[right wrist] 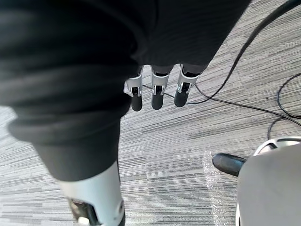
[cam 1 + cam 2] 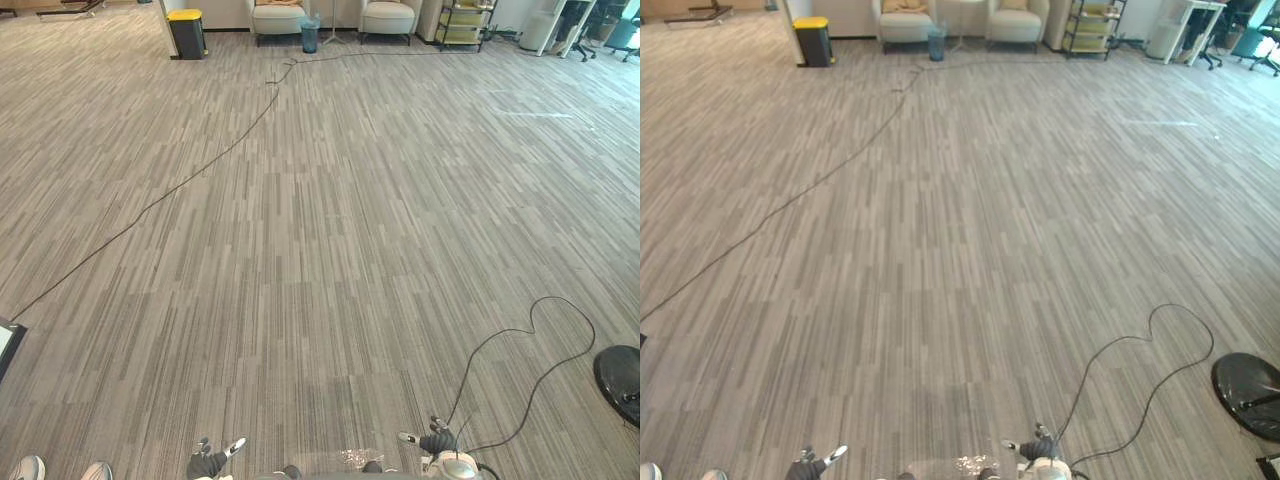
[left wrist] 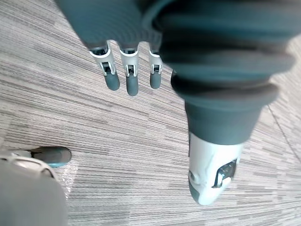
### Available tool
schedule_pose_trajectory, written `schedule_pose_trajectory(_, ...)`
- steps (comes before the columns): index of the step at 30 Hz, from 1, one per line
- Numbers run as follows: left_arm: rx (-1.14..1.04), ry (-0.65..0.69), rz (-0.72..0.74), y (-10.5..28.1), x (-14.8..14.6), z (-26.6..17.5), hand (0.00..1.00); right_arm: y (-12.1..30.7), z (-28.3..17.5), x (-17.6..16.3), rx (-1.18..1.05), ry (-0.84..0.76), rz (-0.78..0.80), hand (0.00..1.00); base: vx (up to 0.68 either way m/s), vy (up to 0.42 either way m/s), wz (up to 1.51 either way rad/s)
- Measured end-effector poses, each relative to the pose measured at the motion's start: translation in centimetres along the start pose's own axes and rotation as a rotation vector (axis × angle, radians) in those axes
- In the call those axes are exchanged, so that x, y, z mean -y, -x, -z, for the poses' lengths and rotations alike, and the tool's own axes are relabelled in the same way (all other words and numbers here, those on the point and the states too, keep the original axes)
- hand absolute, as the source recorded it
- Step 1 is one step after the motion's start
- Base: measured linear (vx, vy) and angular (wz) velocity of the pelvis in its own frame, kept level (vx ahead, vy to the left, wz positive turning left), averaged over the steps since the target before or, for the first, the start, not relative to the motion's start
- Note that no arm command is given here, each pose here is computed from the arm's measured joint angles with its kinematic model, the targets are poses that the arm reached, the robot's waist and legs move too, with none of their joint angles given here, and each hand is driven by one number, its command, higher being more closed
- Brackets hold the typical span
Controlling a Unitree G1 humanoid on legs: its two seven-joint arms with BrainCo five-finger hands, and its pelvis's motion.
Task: Pick up cushions and gather them together orderly.
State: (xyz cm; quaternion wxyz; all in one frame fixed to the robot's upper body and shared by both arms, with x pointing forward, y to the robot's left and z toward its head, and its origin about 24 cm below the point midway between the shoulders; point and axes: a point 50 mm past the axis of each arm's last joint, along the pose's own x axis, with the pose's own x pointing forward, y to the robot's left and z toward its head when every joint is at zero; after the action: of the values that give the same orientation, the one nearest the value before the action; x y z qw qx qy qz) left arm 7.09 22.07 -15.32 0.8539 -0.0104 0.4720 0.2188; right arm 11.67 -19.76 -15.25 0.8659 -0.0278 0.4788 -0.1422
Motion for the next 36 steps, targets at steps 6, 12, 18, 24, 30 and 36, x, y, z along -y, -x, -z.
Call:
schedule_pose_trajectory(6, -0.006, -0.039, 0.016, -0.15, 0.18, -0.16, 0.0, -0.06, 0.26, -0.13, -0.022, -0.024, -0.003, 0.0, 0.01, 0.005, 0.02)
schedule_pose_trajectory(12, -0.006, -0.057, 0.024, -0.17, 0.23, -0.16, 0.0, -0.04, 0.37, -0.22, -0.028, -0.044, -0.004, 0.0, -0.05, 0.008, 0.0)
schedule_pose_trajectory(18, -0.013, -0.063, 0.024, -0.17, 0.13, 0.0, 0.0, -0.03, 0.4, -0.25, -0.028, -0.042, -0.007, 0.0, -0.02, 0.015, 0.0)
schedule_pose_trajectory(24, -0.011, -0.079, 0.031, -0.19, 0.13, -0.06, 0.0, -0.02, 0.48, -0.25, -0.031, -0.042, -0.007, 0.0, 0.01, 0.003, 0.0)
schedule_pose_trajectory(30, -0.019, -0.083, 0.037, -0.3, 0.07, -0.05, 0.0, 0.01, 0.54, -0.41, -0.034, -0.043, -0.015, 0.0, 0.03, 0.008, 0.0)
schedule_pose_trajectory(36, -0.02, -0.074, 0.037, -0.3, 0.02, -0.04, 0.0, 0.09, 0.58, -0.98, -0.036, -0.048, -0.029, 0.0, 0.0, 0.0, 0.0)
